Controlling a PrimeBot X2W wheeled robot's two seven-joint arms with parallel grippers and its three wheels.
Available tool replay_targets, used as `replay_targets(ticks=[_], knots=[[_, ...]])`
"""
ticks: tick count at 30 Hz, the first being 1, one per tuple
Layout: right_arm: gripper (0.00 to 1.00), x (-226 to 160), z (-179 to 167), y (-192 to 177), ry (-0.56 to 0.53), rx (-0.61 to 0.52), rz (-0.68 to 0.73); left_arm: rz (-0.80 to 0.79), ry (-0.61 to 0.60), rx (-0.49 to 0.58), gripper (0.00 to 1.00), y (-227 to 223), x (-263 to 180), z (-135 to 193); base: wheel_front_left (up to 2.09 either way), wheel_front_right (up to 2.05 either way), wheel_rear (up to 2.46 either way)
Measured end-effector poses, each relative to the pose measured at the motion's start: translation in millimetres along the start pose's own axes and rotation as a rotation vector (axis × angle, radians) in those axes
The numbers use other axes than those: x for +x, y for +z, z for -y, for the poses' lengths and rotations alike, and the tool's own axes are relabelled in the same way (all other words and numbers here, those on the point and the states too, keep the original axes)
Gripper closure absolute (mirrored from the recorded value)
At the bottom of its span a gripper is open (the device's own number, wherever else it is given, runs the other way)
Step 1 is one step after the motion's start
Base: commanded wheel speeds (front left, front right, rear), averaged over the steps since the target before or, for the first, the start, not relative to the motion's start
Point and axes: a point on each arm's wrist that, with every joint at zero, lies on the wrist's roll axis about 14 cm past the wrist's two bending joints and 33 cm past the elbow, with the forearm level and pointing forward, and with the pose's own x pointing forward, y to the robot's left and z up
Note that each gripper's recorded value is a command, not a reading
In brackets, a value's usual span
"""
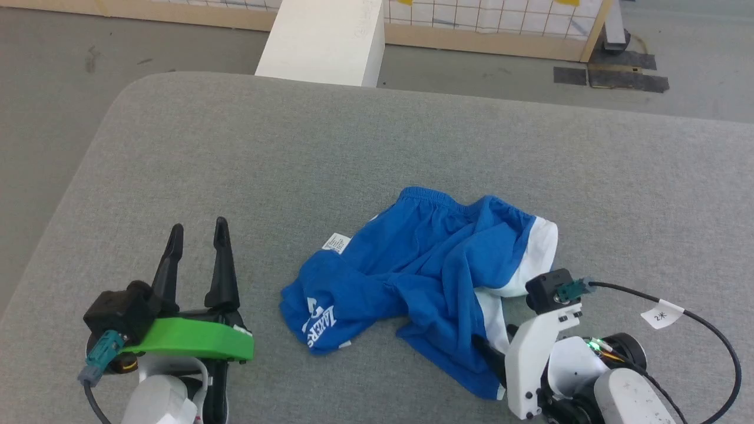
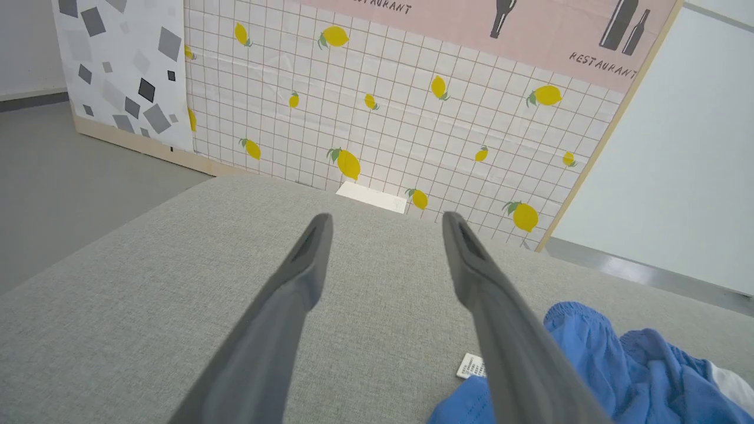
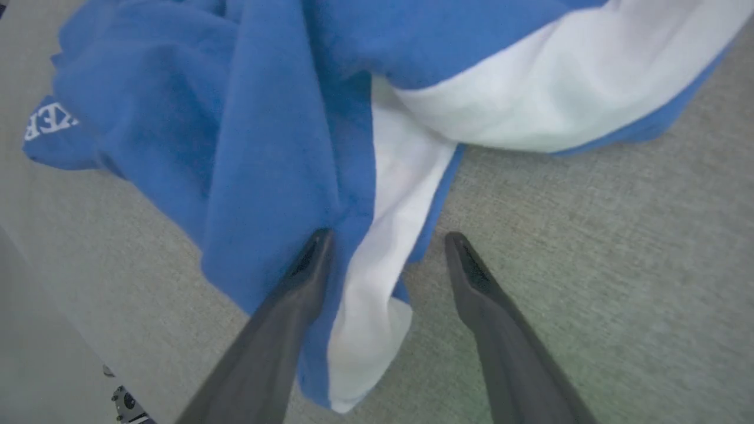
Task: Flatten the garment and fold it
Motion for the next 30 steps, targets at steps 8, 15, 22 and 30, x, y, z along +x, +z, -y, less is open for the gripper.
replay_targets(ticks=[8,15,22,30], knots=[[1.0,1.5,3.1,-0.9,-0.001,0.013,-0.01,0.013,-0.004,-0.007,0.0,0.0,2.9,2.4,0.0,0.0,0.0],[1.0,-23.2,75.8,34.5,-0.21,0.066,0.101,-0.005,-0.004,-0.015,0.0,-7.6,4.5,2.6,0.0,0.0,0.0],[1.0,-75.2,171.6,37.6,-0.507,0.164,0.152,-0.057,-0.027,-0.027,0.0,-25.1,3.3,9.5,0.0,0.0,0.0],[0.0,-93.9,177.6,58.4,-0.532,0.212,0.373,-0.147,-0.091,-0.063,0.0,-55.2,4.0,32.4,0.0,0.0,0.0]])
